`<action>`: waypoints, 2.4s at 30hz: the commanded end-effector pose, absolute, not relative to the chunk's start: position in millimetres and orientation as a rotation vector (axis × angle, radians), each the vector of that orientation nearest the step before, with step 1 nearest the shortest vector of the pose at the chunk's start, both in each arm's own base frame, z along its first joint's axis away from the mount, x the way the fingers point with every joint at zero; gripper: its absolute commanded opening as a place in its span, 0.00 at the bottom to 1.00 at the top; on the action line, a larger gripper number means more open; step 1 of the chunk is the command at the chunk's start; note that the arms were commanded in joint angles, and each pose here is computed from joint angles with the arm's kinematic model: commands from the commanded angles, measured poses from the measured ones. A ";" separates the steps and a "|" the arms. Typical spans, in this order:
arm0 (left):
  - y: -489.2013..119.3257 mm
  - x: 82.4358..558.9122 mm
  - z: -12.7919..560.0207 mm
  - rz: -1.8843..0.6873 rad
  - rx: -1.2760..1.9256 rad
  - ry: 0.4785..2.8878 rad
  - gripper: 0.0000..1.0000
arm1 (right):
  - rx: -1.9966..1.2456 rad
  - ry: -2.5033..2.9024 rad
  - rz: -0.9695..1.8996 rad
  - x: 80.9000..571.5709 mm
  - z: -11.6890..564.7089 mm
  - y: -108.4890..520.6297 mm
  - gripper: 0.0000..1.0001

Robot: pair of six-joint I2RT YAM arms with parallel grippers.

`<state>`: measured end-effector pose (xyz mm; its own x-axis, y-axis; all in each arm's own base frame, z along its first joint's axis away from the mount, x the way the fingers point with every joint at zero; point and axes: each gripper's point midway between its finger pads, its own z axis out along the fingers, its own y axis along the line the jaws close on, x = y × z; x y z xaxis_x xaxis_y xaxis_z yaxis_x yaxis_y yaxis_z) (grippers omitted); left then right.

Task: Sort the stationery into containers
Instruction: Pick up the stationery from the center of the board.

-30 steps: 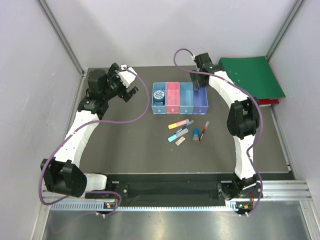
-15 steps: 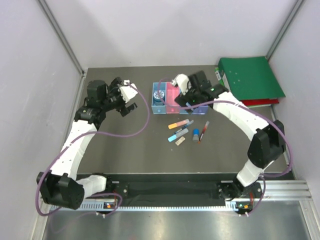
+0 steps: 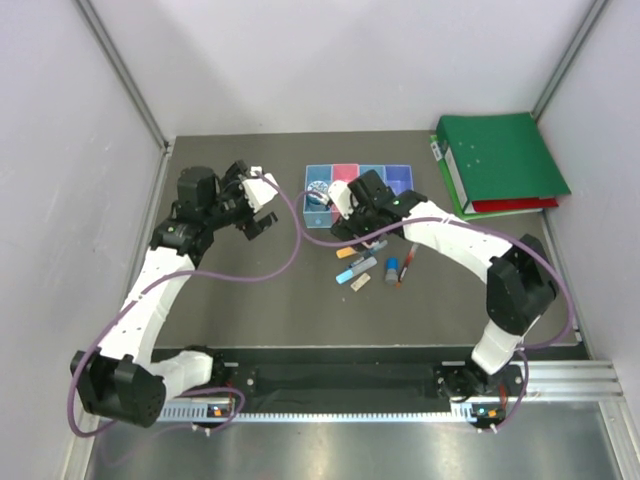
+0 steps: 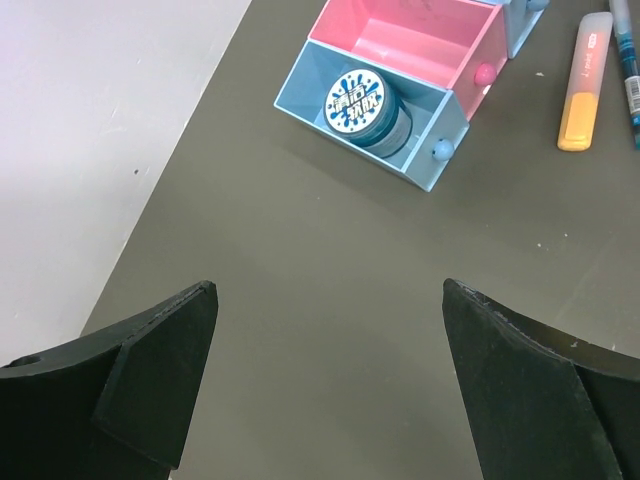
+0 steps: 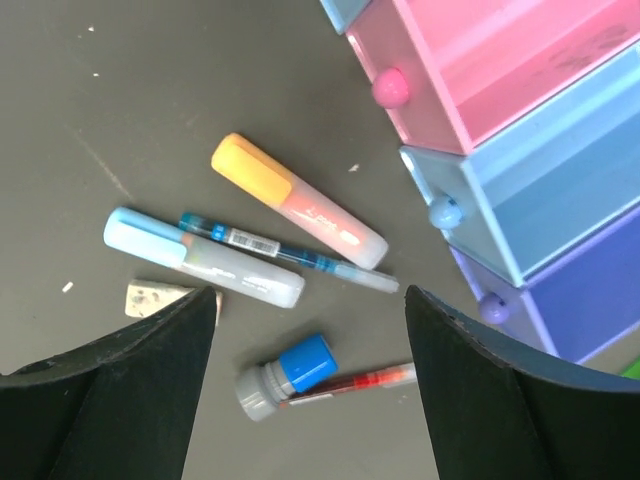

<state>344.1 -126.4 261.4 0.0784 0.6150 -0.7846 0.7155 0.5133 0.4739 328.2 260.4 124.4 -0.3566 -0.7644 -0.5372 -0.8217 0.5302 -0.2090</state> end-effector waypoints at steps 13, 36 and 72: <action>-124.8 337.3 289.8 -0.059 1.157 1.530 0.99 | -1.224 2.320 0.209 282.5 72.5 273.2 0.82; -129.3 339.9 296.7 -0.054 1.204 1.534 0.99 | -1.181 2.521 0.209 244.6 4.3 266.2 0.84; -128.6 341.6 301.0 -0.015 1.225 1.507 0.99 | -1.175 2.501 0.046 242.3 9.6 243.5 0.61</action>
<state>337.2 -124.8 281.3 0.1227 0.6690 -0.7330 0.7015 0.4640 0.5409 254.2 267.5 21.4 -0.5749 -0.6991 -0.4251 -0.7422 0.6643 -0.0888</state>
